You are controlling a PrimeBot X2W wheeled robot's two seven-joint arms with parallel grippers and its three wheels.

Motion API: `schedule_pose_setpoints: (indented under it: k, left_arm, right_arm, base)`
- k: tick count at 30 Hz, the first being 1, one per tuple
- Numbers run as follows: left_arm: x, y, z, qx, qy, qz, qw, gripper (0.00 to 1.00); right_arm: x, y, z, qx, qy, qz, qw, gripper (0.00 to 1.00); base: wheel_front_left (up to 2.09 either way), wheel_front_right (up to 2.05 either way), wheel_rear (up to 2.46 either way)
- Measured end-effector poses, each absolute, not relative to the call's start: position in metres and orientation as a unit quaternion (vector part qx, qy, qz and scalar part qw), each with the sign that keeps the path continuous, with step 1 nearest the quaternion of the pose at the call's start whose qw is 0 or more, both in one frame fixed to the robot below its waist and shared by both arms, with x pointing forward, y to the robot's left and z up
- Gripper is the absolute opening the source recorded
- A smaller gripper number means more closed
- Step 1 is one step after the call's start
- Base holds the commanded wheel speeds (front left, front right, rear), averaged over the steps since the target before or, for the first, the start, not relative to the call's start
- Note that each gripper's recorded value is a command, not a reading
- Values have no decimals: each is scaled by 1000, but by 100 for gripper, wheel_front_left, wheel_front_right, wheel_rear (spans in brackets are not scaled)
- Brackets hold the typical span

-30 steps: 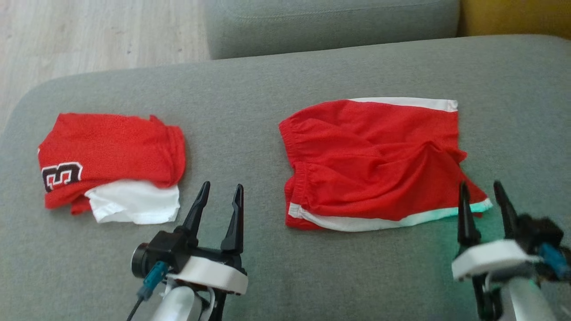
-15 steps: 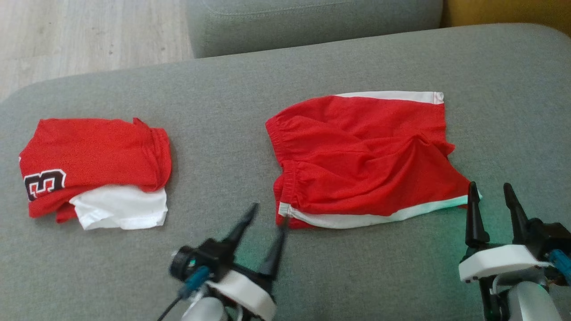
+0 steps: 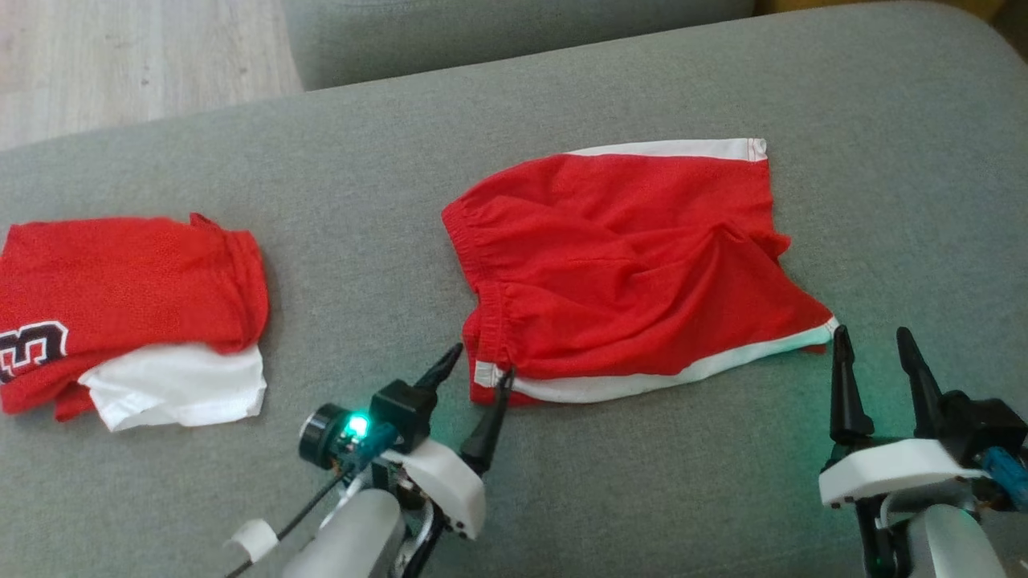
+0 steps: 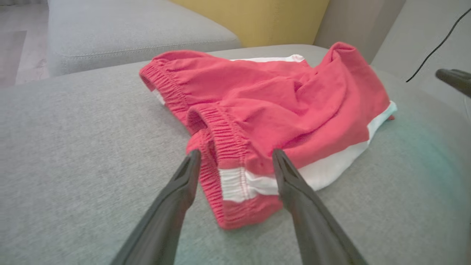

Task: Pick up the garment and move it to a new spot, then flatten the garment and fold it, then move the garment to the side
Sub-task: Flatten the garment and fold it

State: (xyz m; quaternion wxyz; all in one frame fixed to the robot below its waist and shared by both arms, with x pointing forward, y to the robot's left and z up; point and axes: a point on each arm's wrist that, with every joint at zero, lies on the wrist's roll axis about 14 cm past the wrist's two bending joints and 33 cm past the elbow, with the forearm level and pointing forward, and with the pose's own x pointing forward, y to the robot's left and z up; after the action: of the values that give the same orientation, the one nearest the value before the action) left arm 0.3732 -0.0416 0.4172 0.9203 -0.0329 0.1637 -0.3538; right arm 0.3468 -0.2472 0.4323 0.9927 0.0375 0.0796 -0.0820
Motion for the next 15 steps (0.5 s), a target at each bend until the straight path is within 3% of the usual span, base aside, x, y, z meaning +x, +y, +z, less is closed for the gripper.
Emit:
schedule_pose_setpoints:
  k: [15]
  left_arm:
    - [378,-41,397,-22,205,-367,907,100]
  right_arm:
    - [352,-252,429,39,84,-89,992,100]
  base:
    - [0,0,0]
